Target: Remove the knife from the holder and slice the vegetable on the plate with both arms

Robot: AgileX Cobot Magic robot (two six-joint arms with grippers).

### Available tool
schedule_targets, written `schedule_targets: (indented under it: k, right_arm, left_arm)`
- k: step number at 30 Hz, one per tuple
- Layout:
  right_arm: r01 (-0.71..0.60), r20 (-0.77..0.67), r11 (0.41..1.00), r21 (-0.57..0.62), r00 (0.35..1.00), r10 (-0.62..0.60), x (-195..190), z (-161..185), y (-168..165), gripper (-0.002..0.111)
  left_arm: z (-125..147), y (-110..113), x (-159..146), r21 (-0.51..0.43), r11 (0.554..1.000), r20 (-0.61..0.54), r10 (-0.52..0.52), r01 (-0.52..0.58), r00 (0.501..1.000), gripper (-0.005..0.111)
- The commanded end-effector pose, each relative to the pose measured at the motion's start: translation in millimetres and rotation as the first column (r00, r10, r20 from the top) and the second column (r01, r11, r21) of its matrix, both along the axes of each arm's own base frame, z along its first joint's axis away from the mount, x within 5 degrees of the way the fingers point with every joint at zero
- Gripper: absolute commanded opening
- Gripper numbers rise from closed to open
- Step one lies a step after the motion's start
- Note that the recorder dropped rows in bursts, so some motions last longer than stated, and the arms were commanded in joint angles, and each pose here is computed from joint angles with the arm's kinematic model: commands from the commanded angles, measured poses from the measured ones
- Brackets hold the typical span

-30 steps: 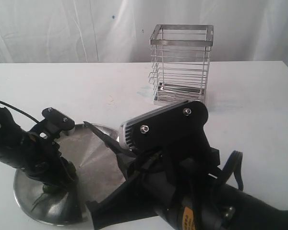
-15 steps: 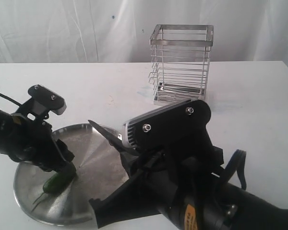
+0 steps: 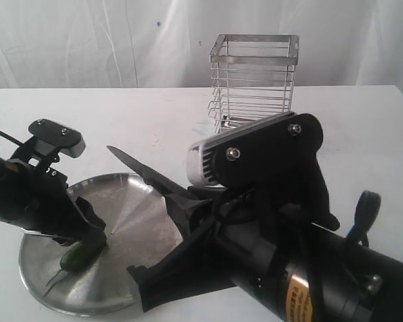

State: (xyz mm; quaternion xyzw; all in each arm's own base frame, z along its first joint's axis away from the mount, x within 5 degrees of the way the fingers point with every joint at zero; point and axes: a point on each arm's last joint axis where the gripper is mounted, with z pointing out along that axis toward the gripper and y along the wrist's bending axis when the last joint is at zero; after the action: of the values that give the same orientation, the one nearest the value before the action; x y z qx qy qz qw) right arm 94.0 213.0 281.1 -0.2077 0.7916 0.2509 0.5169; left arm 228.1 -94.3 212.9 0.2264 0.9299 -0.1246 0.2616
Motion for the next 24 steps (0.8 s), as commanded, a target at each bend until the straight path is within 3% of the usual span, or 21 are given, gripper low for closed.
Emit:
schedule_targets:
  k: [1,8,11,18,24]
  right_arm:
    - [-0.015,0.016,1.0,-0.008,1.0,0.015,0.1,1.0,-0.6,0.0]
    - [-0.019,0.008,1.0,-0.008,1.0,0.019,-0.3,0.1,0.0,0.0]
    - [-0.012,0.017,1.0,-0.02,1.0,0.013,0.4,0.1,-0.7,0.0]
    - [-0.019,0.092,0.949,-0.316,0.994,0.05,2.1,-8.7,-11.5,0.0]
    - [-0.101,0.119,0.933,-0.345,0.981,0.15,-3.6,0.6,-17.3,0.0]
  left_arm:
    - [3.0,-5.2,-3.2,-0.069,0.998,-0.009,-0.005,0.004,1.0,0.055]
    - [6.1,-10.0,-2.3,-0.131,0.991,0.008,-0.013,0.014,1.0,0.055]
    - [8.1,-11.5,-6.0,-0.113,0.989,0.028,-0.097,0.1,0.995,0.055]
    - [40.0,1.0,-16.6,0.115,0.946,0.14,-0.318,0.303,0.938,0.055]
    - [55.0,8.0,-29.2,0.284,0.835,0.143,-0.523,0.471,0.84,0.055]
